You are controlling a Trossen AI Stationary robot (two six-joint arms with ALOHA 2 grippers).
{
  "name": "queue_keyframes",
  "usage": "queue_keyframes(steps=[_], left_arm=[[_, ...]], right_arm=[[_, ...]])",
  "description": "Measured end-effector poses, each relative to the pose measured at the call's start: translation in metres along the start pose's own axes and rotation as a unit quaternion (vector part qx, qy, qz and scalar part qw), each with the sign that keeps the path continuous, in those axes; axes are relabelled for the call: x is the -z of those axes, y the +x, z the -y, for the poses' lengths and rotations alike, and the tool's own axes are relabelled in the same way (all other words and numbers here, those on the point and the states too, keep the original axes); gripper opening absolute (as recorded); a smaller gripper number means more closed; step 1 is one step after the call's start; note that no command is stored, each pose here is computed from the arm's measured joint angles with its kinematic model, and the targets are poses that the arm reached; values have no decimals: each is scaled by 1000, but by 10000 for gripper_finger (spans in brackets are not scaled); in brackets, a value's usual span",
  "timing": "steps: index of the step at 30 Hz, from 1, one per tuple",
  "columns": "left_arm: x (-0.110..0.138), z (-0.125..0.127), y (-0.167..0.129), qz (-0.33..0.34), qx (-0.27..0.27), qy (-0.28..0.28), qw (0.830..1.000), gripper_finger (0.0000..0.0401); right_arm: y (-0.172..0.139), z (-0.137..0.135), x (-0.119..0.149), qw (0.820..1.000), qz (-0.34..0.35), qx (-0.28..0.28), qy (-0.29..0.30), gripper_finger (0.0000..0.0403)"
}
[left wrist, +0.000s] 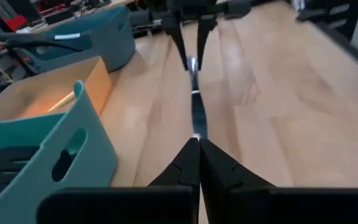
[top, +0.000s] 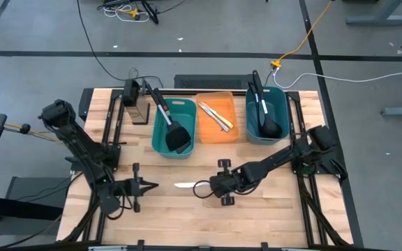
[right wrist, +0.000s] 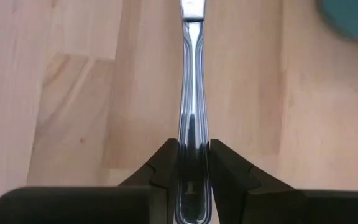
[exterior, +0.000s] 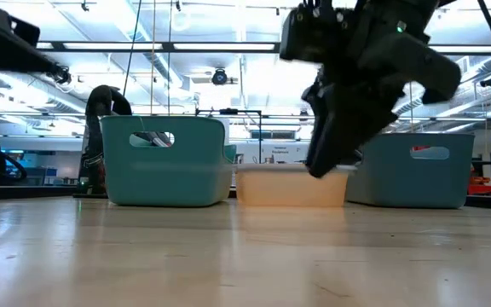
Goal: Pick & Place Kitchen Items
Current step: Put the silver table knife into the orange bin
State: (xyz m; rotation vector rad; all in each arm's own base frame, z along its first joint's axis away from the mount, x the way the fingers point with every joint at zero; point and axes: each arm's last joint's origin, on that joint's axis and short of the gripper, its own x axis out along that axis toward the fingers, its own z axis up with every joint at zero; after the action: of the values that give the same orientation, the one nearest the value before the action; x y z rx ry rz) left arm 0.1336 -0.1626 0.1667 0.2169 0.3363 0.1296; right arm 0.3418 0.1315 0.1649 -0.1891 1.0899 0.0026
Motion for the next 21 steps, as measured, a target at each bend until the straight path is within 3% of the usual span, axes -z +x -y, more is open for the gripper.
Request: queue_keyframes(steps=[8,11,18,21], left_arm=[[-13,-19,-16,19,11,34,999,2],[-14,-29,-19,28,44,47,998,2],[-5,-72,-15,106,94,9,990,1],[6,-87,-14,148,84,-33,985,1]], right_arm=[[-28,-2,-4,999,37,20,-7,72],[-48,0,-5,998,56,18,-5,71],[-103,7,-8,990,136,42,-13,71],[-125,14,-6,984,166,55,-12,71]])
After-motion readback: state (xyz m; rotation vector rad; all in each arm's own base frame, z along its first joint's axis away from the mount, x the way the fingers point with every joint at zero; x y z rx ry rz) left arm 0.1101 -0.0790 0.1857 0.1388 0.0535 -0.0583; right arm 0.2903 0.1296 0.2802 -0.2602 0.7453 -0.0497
